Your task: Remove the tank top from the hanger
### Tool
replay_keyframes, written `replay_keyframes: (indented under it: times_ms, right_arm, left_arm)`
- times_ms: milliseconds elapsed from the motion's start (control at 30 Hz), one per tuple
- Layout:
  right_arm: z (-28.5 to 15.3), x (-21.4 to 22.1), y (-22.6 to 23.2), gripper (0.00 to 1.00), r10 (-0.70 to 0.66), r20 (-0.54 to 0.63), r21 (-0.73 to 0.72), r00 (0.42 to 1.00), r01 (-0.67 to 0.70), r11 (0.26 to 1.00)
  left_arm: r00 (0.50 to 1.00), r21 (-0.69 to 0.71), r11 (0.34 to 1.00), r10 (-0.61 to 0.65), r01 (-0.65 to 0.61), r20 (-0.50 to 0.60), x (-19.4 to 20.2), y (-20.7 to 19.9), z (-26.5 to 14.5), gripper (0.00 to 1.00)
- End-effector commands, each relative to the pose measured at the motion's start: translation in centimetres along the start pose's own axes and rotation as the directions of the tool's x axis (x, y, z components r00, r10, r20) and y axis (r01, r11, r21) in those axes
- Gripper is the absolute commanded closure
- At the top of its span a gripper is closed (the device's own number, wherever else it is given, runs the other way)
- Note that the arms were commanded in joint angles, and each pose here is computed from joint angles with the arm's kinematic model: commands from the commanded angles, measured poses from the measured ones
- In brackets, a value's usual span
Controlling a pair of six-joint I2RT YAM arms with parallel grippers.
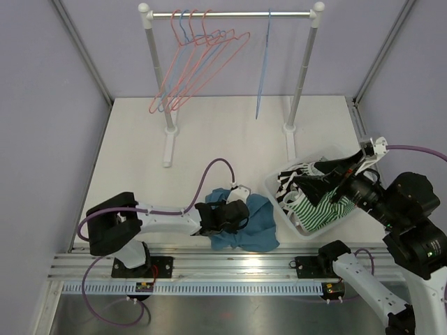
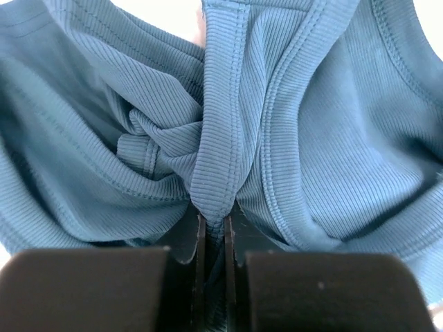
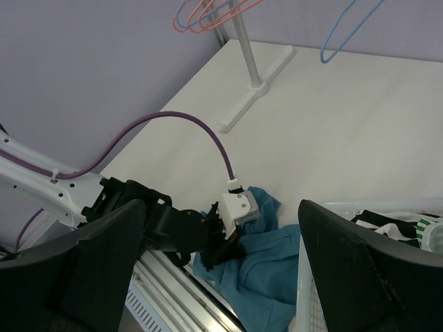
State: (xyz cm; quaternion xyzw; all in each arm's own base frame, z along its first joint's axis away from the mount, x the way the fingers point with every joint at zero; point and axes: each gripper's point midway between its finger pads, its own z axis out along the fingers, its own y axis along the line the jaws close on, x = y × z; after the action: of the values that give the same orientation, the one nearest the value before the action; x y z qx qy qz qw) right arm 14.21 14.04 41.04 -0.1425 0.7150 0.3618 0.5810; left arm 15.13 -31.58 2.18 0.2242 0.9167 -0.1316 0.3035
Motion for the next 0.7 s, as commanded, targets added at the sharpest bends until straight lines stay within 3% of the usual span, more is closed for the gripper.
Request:
replay_keyframes:
  times_ms: [0, 167, 333, 567, 667]
  right_arm:
    - [-1.2, -1.5, -0.8, 0.01, -0.003, 0.062, 0.083, 0.998, -0.003, 0.997]
    - [-3.1, -2.7, -3.2, 0.01, -0.011, 0.132, 0.251, 0.991, -0.022, 0.968]
    - [-6.2, -4.5, -5.8, 0.01, -0.048, 0.210, 0.437, 0.977, -0.050, 0.898]
    - [-9.3, -5.9, -6.0, 0.00, -0.085, 0.262, 0.501, 0.961, -0.060, 0.864]
    - [-10.5, -6.6, -5.6, 0.01, -0.106, 0.277, 0.510, 0.955, -0.053, 0.859]
  left_arm:
    - [0.997, -0.011, 0.999, -0.035, 0.035, 0.069, -1.4, 0.6, -2.3, 1.00]
    - [0.963, 0.044, 0.996, -0.088, 0.080, 0.255, -7.4, 0.0, -8.2, 1.00]
    - [0.915, 0.106, 0.994, -0.076, 0.037, 0.396, -14.3, -1.8, -15.0, 1.00]
    - [0.867, 0.145, 0.982, 0.035, -0.123, 0.498, -21.6, -6.2, -18.9, 1.00]
    - [0.844, 0.134, 0.966, 0.120, -0.220, 0.522, -23.8, -8.8, -18.0, 1.00]
